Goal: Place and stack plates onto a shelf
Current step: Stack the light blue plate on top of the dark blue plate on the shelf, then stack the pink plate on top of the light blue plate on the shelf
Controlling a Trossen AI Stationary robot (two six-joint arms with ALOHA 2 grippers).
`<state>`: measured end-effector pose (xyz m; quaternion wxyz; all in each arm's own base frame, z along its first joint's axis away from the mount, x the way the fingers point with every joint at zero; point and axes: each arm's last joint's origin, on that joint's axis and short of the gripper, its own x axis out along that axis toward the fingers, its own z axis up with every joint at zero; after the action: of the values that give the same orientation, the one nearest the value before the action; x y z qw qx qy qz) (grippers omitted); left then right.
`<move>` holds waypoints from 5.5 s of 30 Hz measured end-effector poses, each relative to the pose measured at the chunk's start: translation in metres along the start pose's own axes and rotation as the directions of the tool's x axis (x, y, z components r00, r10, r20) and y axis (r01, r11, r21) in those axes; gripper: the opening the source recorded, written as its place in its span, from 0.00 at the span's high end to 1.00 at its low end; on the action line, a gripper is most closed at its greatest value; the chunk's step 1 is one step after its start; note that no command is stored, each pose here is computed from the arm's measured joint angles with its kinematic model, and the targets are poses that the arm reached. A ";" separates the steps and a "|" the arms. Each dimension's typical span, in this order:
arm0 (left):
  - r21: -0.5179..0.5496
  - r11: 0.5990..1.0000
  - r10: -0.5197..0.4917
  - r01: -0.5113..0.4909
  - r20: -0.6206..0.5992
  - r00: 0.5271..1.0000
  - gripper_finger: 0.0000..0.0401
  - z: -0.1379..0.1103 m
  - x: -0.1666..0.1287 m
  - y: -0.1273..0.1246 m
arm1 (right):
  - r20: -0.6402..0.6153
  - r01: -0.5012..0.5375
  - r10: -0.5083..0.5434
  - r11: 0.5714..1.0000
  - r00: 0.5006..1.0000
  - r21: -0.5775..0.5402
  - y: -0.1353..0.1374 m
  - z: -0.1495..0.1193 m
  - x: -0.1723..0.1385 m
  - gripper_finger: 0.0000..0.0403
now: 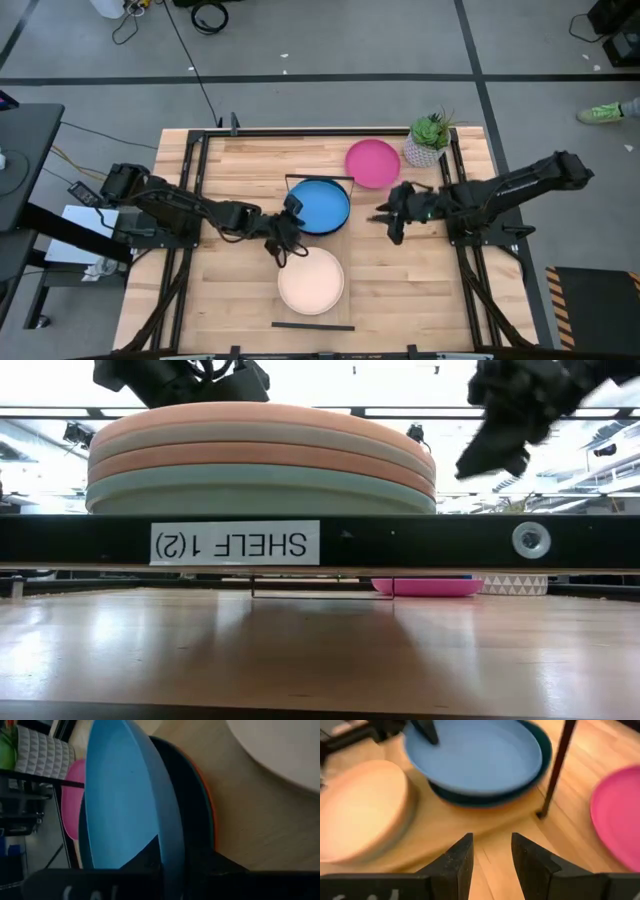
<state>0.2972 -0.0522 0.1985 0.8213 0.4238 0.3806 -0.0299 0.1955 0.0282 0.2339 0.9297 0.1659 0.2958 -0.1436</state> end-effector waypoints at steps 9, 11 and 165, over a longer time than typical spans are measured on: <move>-0.065 0.998 -0.004 0.007 0.036 0.999 0.64 0.005 -0.003 -0.003 | 0.122 -0.047 0.044 0.999 0.992 0.022 -0.005 -0.070 0.021 0.65; -0.069 0.998 0.002 0.003 0.076 0.997 0.61 0.011 -0.006 -0.006 | 0.116 -0.041 0.037 0.999 0.993 0.033 -0.007 -0.079 0.022 0.65; -0.009 1.000 0.021 -0.020 0.106 0.994 0.42 0.105 -0.036 0.004 | -0.224 -0.042 -0.091 0.848 0.970 -0.529 0.124 -0.070 -0.008 0.95</move>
<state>0.3360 -0.1349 0.2614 0.8424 0.4221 0.3322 -0.0422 0.1992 0.1692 0.2129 0.8946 -0.0846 0.4362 -0.0471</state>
